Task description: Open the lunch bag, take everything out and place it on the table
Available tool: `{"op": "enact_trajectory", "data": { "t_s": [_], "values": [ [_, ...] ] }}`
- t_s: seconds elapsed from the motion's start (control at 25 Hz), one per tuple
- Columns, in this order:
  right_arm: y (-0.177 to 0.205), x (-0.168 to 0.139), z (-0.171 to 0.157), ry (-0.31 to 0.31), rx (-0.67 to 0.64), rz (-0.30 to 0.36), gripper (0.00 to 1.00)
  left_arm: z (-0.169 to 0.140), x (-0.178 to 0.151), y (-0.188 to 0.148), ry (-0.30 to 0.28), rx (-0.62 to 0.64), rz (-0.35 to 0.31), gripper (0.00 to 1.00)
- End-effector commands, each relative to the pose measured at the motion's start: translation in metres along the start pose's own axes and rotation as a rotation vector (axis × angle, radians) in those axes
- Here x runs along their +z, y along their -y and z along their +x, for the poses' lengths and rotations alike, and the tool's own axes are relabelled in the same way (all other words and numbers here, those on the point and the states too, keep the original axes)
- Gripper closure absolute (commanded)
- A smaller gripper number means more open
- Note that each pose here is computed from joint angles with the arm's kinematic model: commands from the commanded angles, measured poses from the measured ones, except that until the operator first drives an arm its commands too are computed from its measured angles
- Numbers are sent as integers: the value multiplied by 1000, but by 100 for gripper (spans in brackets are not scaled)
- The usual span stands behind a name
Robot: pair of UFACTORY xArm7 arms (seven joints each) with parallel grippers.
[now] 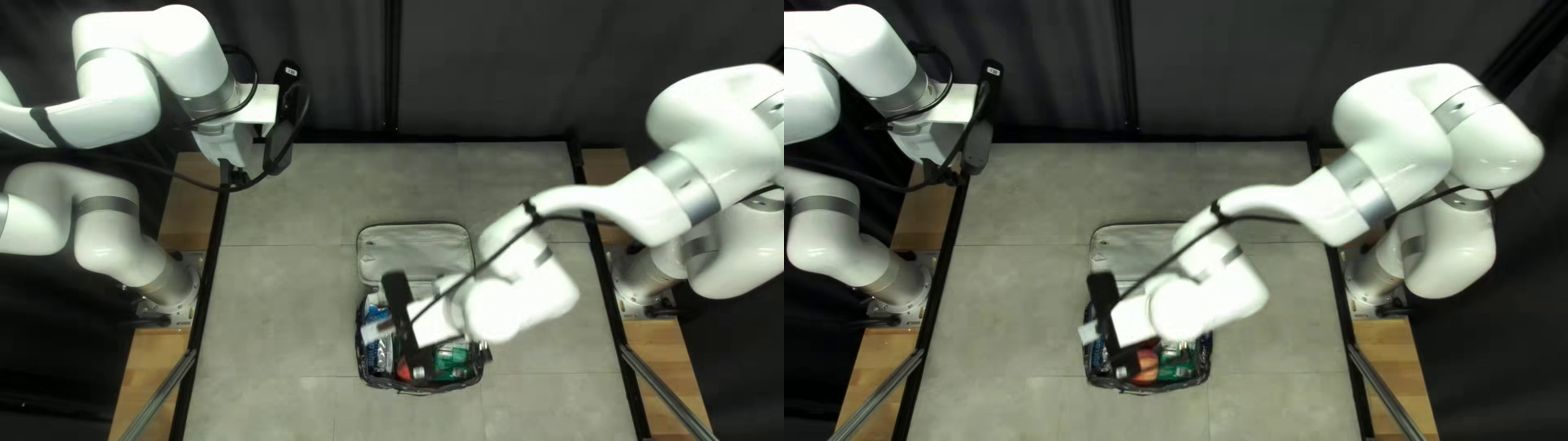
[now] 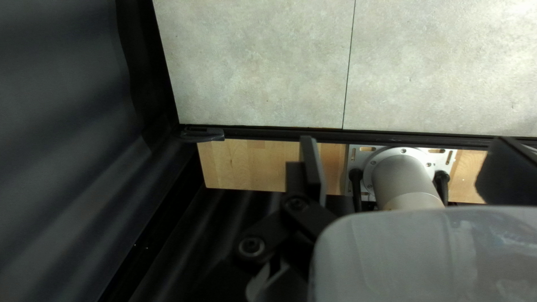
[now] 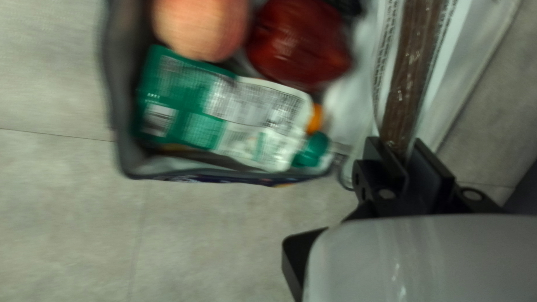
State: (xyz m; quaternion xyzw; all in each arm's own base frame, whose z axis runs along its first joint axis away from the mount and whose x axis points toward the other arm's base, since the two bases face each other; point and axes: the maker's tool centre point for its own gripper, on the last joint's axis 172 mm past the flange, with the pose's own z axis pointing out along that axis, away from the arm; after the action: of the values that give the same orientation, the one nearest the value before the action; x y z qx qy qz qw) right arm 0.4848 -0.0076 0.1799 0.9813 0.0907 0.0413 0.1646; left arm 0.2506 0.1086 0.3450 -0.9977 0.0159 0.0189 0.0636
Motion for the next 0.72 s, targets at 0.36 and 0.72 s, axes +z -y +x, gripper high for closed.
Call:
{"op": "enact_trajectory", "data": {
  "t_s": [0.36,0.72],
  "values": [
    [-153,90,-20,46,92,4,100,0,0,0,0,0,0,0],
    [-153,90,-20,46,92,4,100,0,0,0,0,0,0,0]
  ]
}}
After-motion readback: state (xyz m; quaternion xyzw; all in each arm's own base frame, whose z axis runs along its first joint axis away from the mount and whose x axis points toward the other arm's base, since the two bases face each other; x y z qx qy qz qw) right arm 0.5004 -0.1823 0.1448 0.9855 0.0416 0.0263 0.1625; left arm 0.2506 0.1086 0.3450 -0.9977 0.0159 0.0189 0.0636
